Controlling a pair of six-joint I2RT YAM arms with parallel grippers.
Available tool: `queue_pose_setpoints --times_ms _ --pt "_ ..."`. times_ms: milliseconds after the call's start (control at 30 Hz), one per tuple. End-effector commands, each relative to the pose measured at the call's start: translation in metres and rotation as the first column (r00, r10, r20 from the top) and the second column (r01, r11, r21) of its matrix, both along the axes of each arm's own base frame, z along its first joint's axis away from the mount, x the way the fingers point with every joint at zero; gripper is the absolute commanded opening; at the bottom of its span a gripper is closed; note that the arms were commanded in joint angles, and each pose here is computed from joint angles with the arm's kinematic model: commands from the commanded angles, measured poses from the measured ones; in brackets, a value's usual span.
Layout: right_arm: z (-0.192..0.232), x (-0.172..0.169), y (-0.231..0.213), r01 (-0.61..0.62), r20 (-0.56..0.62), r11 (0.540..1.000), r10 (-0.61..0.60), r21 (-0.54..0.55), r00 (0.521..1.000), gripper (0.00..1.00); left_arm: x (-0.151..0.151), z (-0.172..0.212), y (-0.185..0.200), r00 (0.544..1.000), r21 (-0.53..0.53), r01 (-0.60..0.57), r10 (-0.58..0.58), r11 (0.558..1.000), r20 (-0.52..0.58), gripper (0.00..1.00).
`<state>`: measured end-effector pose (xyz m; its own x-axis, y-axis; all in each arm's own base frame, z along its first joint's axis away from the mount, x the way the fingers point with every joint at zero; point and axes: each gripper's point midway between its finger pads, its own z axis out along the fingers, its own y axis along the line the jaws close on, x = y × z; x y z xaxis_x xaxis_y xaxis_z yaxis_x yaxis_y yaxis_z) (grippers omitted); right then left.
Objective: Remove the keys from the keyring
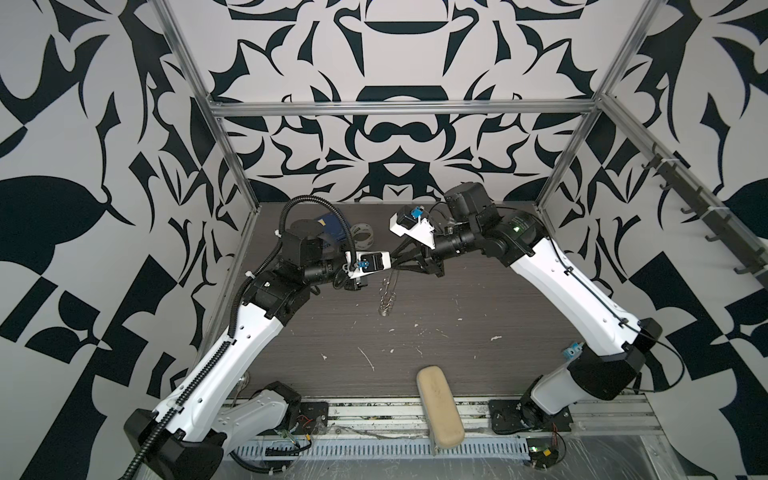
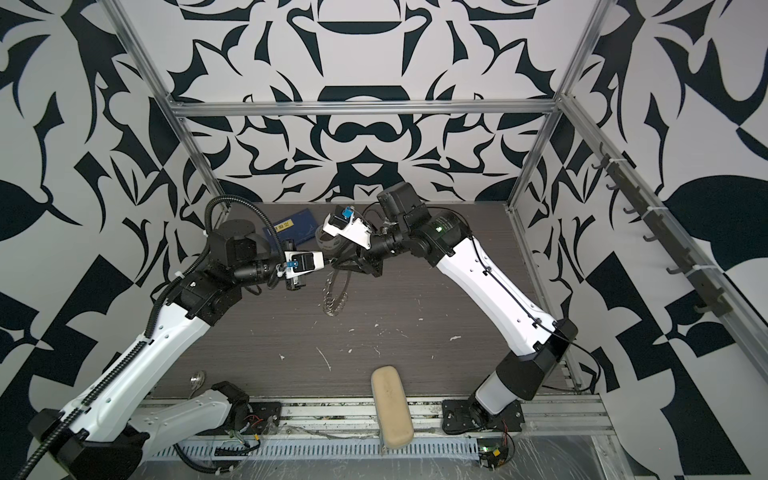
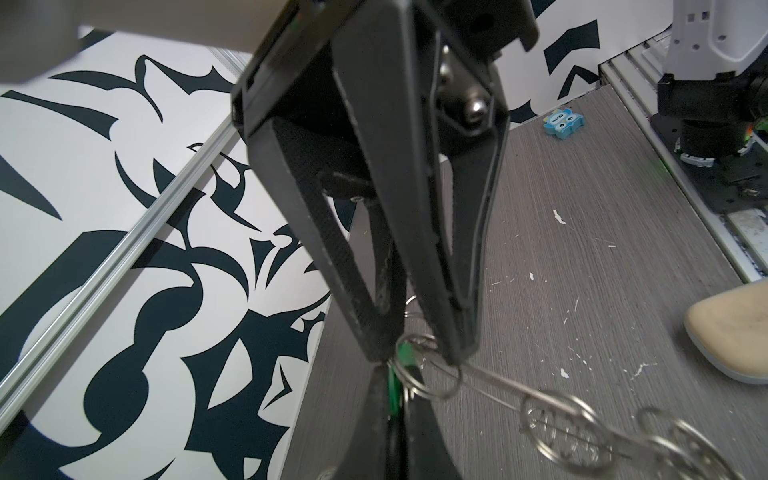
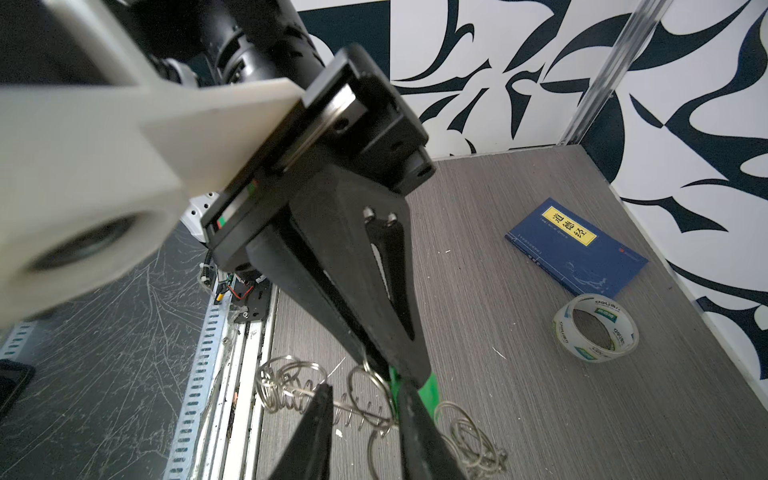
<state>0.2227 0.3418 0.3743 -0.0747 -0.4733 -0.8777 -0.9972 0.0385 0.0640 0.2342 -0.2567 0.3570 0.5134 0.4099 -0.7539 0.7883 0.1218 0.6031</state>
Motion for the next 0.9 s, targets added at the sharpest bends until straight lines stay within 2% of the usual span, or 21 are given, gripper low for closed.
queue_pose_setpoints --times_ms 0,767,867 --pt "0.0238 -0.0292 -0.0082 -0.06 -0.002 0.997 0.06 0.046 0.998 0.28 0.0041 0.012 0.0024 0.999 -0.018 -0.026 0.026 1.0 0.027 0.0" --pt "0.0188 -0.0337 -0.0061 -0.074 -0.022 0.996 0.075 0.044 0.997 0.25 -0.0007 0.014 0.0037 0.999 -0.029 -0.018 0.019 0.999 0.032 0.0" --pt "0.022 -0.0309 -0.0057 -0.068 0.005 0.997 0.068 0.048 0.998 0.31 -0.0038 0.0139 0.0036 0.999 -0.027 -0.005 0.006 1.0 0.037 0.0"
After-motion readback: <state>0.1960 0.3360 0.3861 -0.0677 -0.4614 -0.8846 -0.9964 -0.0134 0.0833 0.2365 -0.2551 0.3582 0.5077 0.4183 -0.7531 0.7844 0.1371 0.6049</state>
